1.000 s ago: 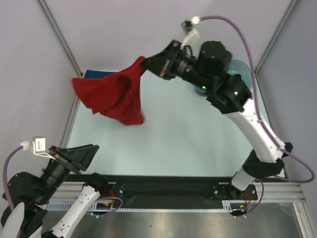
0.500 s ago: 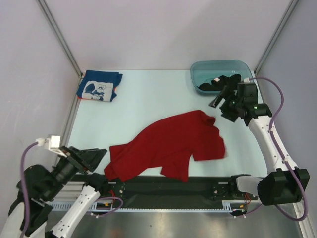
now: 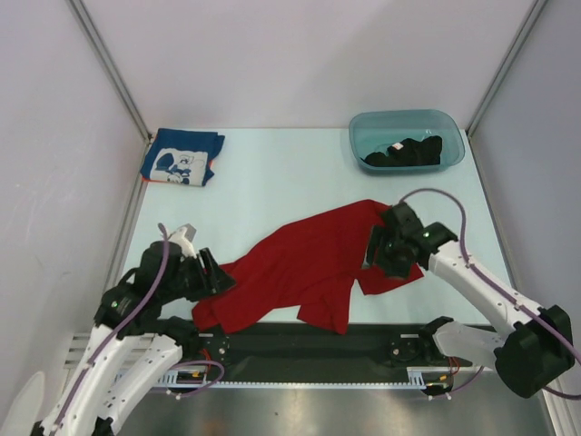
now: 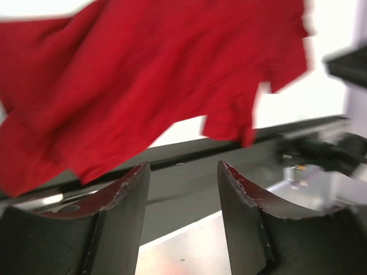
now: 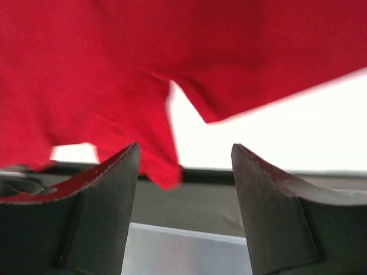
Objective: Fold and stack the t-shirts
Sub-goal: Flatten the tshirt out
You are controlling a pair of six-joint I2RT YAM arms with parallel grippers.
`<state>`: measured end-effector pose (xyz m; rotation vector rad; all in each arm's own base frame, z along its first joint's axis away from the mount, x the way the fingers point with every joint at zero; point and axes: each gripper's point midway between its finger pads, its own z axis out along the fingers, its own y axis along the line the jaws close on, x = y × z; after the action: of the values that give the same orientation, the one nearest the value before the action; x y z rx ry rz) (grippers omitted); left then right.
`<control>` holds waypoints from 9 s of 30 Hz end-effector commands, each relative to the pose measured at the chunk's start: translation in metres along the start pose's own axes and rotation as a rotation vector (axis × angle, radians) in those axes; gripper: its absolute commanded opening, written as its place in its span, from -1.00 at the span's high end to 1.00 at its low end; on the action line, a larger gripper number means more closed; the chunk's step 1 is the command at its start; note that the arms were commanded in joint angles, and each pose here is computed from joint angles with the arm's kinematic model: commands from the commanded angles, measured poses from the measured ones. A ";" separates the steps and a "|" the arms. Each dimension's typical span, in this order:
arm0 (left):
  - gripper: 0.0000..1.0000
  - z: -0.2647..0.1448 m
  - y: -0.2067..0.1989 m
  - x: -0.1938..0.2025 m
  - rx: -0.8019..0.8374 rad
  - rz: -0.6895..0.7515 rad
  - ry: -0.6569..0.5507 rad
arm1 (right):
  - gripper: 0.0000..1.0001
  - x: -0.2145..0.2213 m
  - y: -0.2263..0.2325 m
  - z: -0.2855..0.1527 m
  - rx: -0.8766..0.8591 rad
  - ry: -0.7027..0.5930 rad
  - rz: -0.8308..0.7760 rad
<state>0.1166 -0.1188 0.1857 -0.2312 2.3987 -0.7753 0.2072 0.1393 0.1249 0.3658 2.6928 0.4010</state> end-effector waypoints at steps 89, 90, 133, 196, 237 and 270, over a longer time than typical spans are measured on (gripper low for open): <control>-0.77 0.096 0.078 -0.262 -0.737 -0.050 -0.305 | -0.60 -0.183 0.047 0.020 -0.007 -0.093 -0.155; -0.99 0.092 0.078 -0.255 -0.731 -0.057 -0.306 | -0.65 -0.156 0.034 0.029 0.028 -0.037 -0.168; -0.80 0.106 0.045 -0.021 -0.465 -0.071 0.118 | -0.39 -0.035 -0.021 0.018 0.009 0.076 -0.082; -1.00 0.171 0.118 0.008 -0.656 -0.063 0.315 | -0.83 0.021 -0.012 0.077 -0.043 0.311 0.062; 0.99 -0.163 -0.093 -0.205 -0.027 0.000 -0.753 | 0.88 -0.037 0.169 -0.321 -0.860 -0.430 -0.400; 0.99 0.118 -0.024 -0.309 -0.480 0.198 -0.465 | 0.87 -0.300 0.113 -0.049 -0.305 -0.518 -0.174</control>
<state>0.3965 -0.1190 0.2485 -0.3076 2.2066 -0.1433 0.4407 0.1407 0.2755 0.2407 2.2204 0.5444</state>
